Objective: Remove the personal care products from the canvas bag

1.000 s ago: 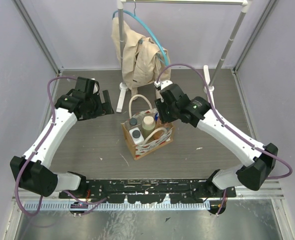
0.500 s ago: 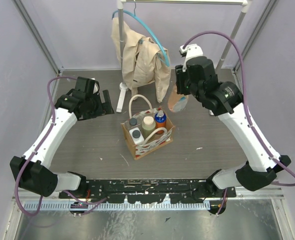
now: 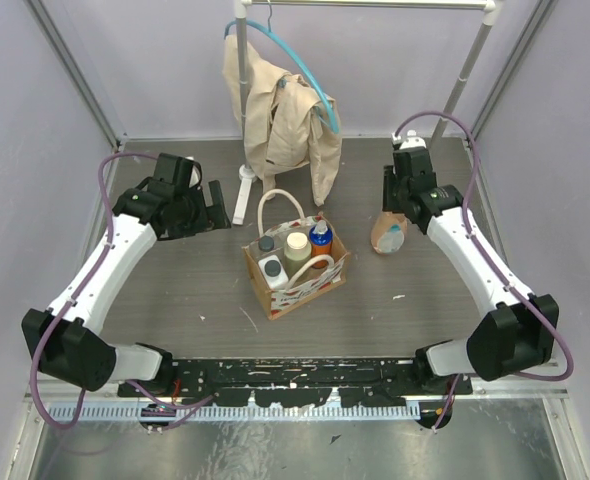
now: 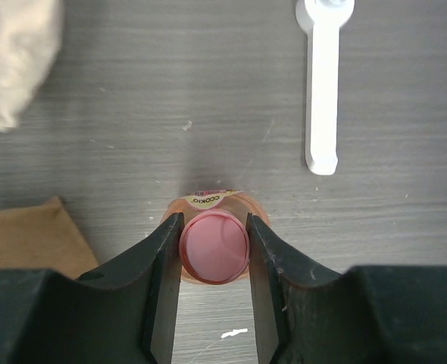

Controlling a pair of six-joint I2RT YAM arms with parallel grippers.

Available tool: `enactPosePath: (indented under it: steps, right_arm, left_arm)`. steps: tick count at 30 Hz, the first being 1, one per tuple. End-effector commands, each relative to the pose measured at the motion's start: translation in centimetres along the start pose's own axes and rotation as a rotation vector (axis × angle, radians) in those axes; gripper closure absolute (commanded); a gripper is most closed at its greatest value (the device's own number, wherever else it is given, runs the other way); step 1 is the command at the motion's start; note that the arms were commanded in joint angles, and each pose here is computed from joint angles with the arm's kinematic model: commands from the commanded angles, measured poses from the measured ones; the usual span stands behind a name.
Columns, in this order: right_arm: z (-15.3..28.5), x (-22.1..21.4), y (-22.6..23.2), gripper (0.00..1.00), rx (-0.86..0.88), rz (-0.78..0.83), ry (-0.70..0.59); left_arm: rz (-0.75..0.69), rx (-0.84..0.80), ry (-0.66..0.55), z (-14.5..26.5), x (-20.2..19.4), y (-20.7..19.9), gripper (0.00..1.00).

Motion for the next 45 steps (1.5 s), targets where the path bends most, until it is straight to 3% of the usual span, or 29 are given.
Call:
enactPosePath:
  steps: [1, 7, 10, 12, 16, 21, 25, 29, 33, 45]
  right_arm:
    - [-0.4, 5.8, -0.6, 0.84, 0.048, -0.154, -0.301]
    - [-2.0, 4.1, -0.6, 0.84, 0.04, -0.17, -0.269]
    - [-2.4, 3.7, -0.6, 0.77, 0.038, -0.172, -0.251]
    - [-2.3, 3.6, -0.7, 0.64, 0.034, -0.17, -0.248]
    - [-1.9, 3.5, -0.9, 0.25, 0.025, -0.156, -0.24]
    - [1.0, 4.5, -1.0, 0.02, 0.014, -0.13, -0.273]
    - [5.7, 6.2, 1.8, 0.04, 0.101, -0.064, -0.349]
    - [8.0, 5.5, 8.3, 0.21, 0.363, 0.027, -0.267]
    - [7.6, 3.8, 11.7, 0.24, 0.472, 0.067, -0.169]
    - [5.2, -1.6, 15.8, 0.35, 0.631, 0.058, 0.095]
  left_arm:
    - [-0.009, -0.016, -0.025, 0.7, 0.8, -0.6, 0.02]
    - [-0.01, -0.019, -0.005, 0.1, 0.2, -0.6, 0.02]
    - [-0.01, -0.023, 0.0, 0.0, 0.1, -0.7, 0.02]
    - [-0.011, -0.023, 0.003, -0.1, 0.0, -0.7, 0.02]
    - [-0.01, -0.021, 0.0, 0.0, 0.0, -0.7, 0.02]
    - [-0.008, -0.019, -0.002, 0.0, 0.0, -0.7, 0.02]
    - [-0.006, -0.017, -0.004, -0.1, 0.1, -0.7, 0.02]
    - [-0.006, -0.019, -0.003, -0.1, 0.2, -1.0, 0.02]
    - [-0.012, -0.014, -0.012, 0.3, 0.4, -1.2, 0.02]
    - [-0.02, -0.006, -0.015, 0.9, 0.3, -1.2, 0.02]
Point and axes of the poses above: each gripper's point midway between its finger pads, its own z axis back along the fingers, its own y axis along the line the jaws close on, x = y × z, the point moved 4 cm from there along z, back along the fingers, and after that the axes turned 6 degrees about -z, right-handed, at the moved point
